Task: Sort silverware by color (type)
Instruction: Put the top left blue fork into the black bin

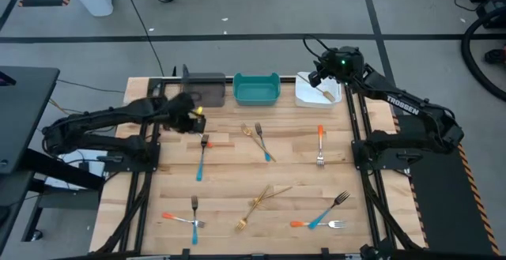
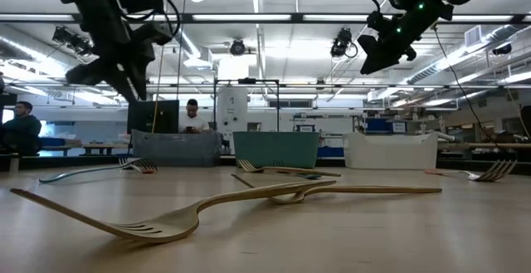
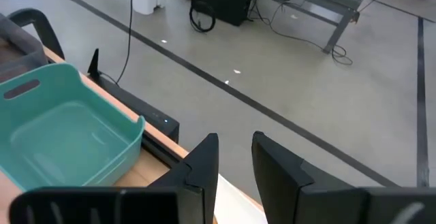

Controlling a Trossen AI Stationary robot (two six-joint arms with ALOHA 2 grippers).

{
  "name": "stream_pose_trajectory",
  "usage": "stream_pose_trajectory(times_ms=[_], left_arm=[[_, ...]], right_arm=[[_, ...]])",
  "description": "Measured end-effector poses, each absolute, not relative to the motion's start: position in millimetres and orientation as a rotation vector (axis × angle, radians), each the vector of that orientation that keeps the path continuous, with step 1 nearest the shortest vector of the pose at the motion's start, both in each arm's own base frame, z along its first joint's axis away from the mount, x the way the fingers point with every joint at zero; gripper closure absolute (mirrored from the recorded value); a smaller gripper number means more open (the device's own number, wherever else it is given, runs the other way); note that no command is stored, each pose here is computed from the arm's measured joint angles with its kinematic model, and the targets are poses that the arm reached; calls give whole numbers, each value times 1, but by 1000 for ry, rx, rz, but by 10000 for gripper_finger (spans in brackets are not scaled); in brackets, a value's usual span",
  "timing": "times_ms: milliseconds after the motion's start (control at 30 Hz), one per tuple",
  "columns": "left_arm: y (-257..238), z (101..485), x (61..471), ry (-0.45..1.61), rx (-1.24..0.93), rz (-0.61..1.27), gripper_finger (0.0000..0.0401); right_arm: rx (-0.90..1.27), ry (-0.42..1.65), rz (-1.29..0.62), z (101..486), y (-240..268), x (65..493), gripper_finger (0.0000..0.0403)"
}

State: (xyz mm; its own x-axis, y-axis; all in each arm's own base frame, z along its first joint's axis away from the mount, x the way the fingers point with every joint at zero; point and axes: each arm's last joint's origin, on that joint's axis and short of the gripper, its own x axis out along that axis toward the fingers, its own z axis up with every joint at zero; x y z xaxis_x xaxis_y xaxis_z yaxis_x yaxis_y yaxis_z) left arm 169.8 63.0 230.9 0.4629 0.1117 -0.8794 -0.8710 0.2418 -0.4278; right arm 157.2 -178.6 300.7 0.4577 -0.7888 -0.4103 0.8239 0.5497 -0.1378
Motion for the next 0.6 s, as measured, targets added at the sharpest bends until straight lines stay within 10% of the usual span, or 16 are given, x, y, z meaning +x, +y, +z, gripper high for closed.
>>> stream_pose_trajectory(times_ms=[600], left_arm=[[29, 178, 192, 1020, -1066, 881, 305]], right_arm=[[83, 461, -999, 301, -180, 156, 305]])
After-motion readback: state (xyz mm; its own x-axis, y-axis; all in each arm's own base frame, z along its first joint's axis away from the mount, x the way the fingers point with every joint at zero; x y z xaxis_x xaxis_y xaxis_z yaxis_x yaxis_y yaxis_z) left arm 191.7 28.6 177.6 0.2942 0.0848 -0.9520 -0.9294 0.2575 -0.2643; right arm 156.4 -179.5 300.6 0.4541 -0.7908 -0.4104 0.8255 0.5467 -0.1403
